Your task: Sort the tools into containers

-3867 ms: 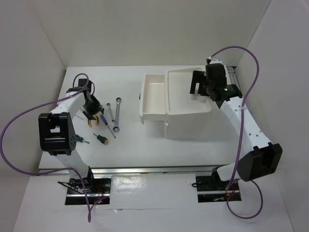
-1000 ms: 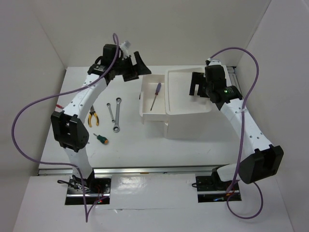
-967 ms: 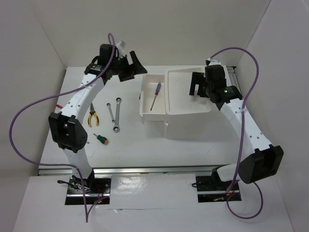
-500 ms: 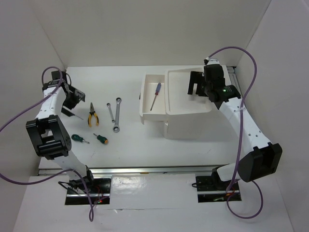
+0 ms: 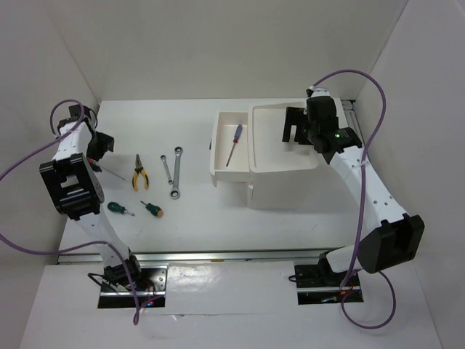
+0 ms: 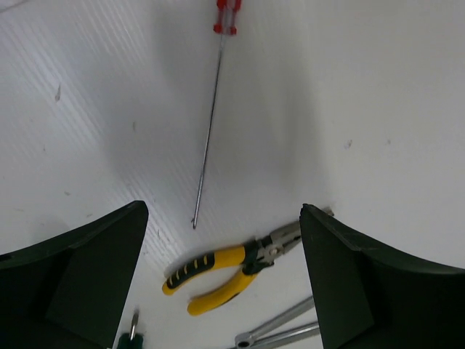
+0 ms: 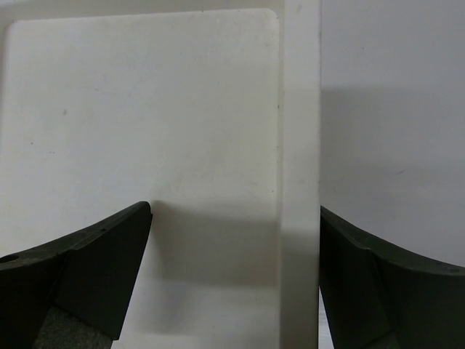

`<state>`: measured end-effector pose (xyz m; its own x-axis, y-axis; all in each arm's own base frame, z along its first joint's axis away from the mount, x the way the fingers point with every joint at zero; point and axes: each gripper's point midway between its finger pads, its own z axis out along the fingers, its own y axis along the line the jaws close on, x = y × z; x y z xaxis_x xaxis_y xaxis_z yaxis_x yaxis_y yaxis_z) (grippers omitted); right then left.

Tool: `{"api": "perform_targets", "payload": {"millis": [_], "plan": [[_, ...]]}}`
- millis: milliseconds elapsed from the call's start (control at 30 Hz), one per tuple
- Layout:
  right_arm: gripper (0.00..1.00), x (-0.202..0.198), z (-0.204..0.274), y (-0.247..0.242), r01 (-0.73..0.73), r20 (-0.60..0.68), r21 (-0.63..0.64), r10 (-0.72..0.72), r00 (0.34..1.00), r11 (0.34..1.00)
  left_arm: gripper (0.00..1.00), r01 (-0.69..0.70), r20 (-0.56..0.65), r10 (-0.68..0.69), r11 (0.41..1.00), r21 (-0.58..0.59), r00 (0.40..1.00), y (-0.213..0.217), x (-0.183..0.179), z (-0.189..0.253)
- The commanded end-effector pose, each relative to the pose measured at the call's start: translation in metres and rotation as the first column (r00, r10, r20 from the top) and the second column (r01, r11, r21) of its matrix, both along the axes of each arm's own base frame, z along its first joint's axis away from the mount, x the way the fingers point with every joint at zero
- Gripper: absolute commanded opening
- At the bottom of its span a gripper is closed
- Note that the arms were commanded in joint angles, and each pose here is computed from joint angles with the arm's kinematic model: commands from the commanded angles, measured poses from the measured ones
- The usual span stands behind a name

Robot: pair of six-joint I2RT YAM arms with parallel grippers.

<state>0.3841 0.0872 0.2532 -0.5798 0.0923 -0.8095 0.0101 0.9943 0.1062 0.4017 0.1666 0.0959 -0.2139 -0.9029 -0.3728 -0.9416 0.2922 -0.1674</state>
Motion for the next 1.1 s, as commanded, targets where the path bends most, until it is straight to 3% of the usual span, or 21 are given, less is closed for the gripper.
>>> {"api": "perform_targets", "payload": {"millis": [0,333,767,833,1000,1067], "plan": [[0.94,-0.025,-0.046,0.005,-0.058,-0.186,-0.049,0.048,0.981,0.997,0.98,-0.095,-0.027,0.096,0.995,0.037,0.995,0.025,-0.001,-0.003],[0.95,-0.033,-0.045,0.004,-0.050,-0.186,-0.095,0.031,0.982,0.994,0.92,-0.183,-0.038,0.185,0.982,0.049,0.982,0.067,0.008,-0.023],[0.95,-0.028,-0.046,0.008,-0.052,-0.191,-0.118,0.028,0.981,0.992,0.78,-0.096,-0.050,0.100,0.993,0.064,0.994,0.063,0.021,-0.063],[0.95,-0.028,-0.046,0.008,-0.045,-0.191,-0.112,0.023,0.981,0.993,0.66,-0.087,-0.054,0.090,0.994,0.062,0.994,0.060,0.024,-0.066],[0.95,-0.026,-0.042,0.007,-0.038,-0.181,-0.116,0.016,0.983,0.993,0.66,-0.060,-0.082,0.065,0.996,0.067,0.995,0.053,0.027,-0.083],[0.95,-0.026,-0.042,0.007,-0.038,-0.181,-0.116,0.016,0.983,0.993,0.52,-0.058,-0.109,0.064,0.997,0.053,0.992,0.047,0.024,-0.096]]}}
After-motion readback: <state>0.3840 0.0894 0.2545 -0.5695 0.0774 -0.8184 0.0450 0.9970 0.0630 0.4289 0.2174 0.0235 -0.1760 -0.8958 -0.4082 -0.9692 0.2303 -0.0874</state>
